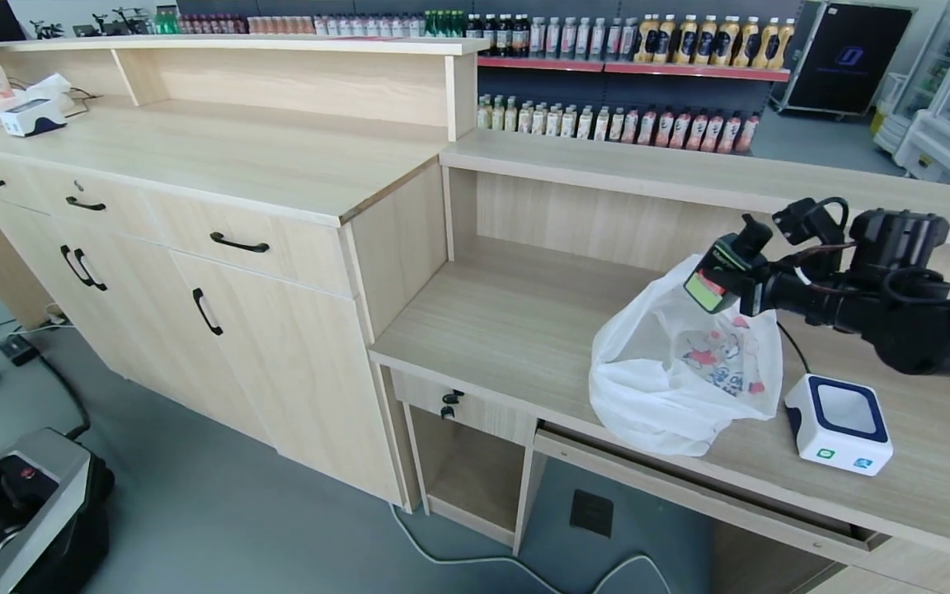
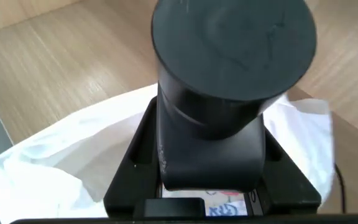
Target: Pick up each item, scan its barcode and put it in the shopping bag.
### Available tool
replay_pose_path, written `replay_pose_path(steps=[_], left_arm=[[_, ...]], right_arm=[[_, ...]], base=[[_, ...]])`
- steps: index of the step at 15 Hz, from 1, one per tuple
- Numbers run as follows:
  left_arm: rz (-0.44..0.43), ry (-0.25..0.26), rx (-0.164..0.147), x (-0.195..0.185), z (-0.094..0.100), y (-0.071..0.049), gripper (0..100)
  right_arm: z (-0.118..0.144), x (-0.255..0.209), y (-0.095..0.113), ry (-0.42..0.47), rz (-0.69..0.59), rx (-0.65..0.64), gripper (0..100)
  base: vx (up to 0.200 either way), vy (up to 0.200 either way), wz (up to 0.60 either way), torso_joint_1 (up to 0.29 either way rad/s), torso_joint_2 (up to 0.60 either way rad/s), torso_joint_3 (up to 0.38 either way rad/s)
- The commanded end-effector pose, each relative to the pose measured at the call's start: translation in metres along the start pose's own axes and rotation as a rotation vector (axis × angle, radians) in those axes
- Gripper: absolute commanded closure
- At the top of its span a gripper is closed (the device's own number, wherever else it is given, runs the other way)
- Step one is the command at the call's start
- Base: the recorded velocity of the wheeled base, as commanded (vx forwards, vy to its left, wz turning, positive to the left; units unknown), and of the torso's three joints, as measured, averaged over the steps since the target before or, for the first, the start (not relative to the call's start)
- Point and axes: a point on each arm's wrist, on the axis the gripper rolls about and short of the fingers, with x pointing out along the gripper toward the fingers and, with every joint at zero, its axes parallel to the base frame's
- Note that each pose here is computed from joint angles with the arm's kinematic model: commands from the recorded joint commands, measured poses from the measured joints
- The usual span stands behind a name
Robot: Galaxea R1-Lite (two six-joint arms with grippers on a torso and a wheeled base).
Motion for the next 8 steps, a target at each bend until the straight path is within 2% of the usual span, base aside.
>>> replay_pose_path(steps=[1, 4, 8], left_arm=[[0.001, 0.0, 0.0, 0.0, 0.0, 0.0, 100], [0.001, 0.0, 0.0, 0.0, 0.0, 0.0, 100], [0.001, 0.0, 0.0, 0.0, 0.0, 0.0, 100]], right_arm=[[-0.043, 0.028, 0.013, 0.088, 0.056, 0.046, 100], [-0.066, 0.038, 0.024, 0.139, 0.093, 0.059, 100], [-0.089, 0.046, 0.029, 0.184, 0.114, 0.046, 100]], base=[[0.0, 0.0, 0.0, 0.0, 0.0, 0.0], [0.0, 0.0, 0.0, 0.0, 0.0, 0.0], [0.0, 0.0, 0.0, 0.0, 0.0, 0.0]])
